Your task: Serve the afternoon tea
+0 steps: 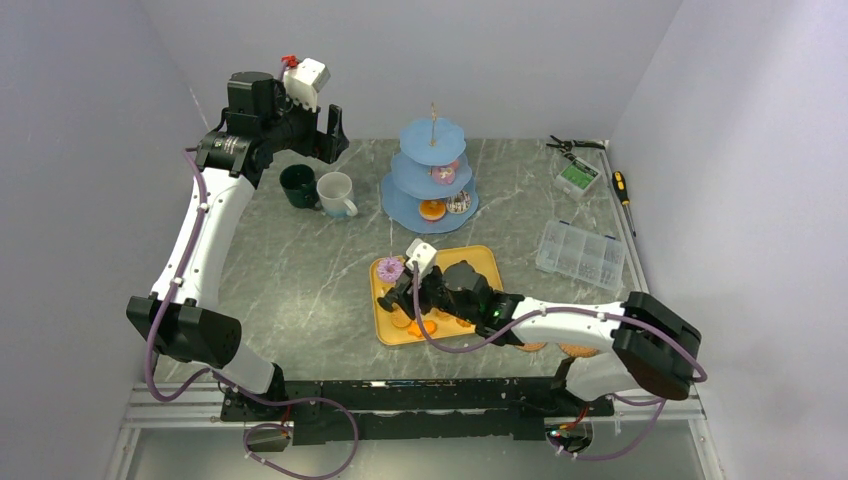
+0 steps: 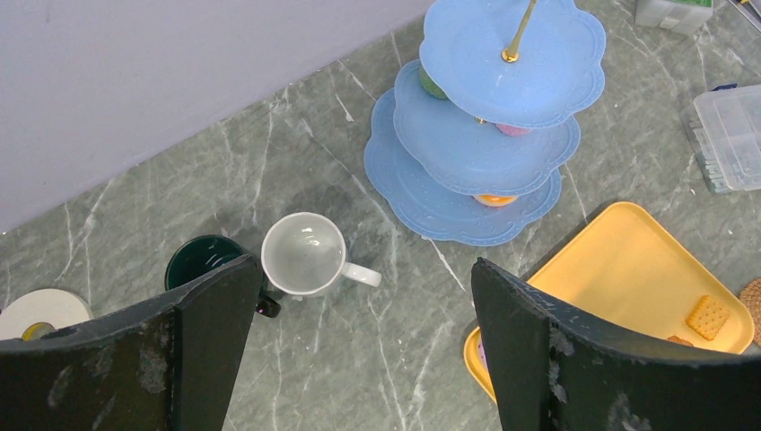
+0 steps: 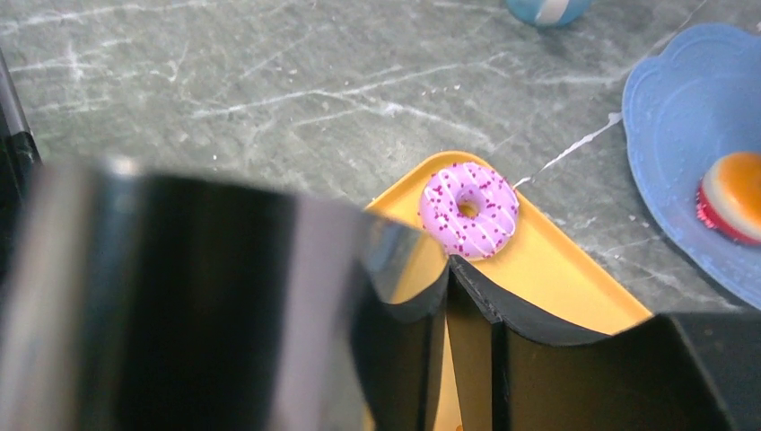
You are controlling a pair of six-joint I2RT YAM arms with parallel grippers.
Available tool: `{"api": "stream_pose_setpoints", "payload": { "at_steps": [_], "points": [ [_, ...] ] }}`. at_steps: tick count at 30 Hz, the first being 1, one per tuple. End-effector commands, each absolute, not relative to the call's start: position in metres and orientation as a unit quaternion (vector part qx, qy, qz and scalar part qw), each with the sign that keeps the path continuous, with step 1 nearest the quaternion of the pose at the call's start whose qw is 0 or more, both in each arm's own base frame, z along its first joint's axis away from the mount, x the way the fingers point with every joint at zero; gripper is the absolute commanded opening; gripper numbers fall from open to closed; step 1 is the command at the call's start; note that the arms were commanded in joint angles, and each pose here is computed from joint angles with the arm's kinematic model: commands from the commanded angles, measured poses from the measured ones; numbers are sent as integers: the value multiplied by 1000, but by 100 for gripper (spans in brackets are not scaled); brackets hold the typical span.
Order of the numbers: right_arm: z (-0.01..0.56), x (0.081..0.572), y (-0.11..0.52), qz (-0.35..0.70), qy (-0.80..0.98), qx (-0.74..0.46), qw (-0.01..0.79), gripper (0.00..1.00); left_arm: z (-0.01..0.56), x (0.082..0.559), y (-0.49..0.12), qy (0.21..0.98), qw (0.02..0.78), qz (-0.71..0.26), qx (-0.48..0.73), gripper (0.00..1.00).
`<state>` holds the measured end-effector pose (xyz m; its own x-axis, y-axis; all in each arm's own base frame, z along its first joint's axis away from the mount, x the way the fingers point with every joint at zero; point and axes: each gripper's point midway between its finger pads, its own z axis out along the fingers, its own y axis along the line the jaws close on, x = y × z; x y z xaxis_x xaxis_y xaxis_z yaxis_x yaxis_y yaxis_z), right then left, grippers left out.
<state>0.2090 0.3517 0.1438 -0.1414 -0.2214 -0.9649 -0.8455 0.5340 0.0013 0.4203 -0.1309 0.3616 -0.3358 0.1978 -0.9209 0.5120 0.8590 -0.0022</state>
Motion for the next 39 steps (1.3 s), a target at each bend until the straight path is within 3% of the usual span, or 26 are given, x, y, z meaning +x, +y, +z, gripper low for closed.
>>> {"api": "stream_pose_setpoints", "payload": {
  "at_steps": [1,16,27,39],
  "points": [
    [156,208,364,323,677,-373,546,61,390,413,-129,779,566,-148,224,93],
    [169,212,366,321,668,-368,562,37,387,414,-130,781,562,-149,226,93],
    [265,232,331,290,618,-334,650,37,390,413,-130,779,565,-149,227,93],
    [319,336,297,214,618,-269,707,36,392,412,-129,778,566,-148,228,93]
  ]
}}
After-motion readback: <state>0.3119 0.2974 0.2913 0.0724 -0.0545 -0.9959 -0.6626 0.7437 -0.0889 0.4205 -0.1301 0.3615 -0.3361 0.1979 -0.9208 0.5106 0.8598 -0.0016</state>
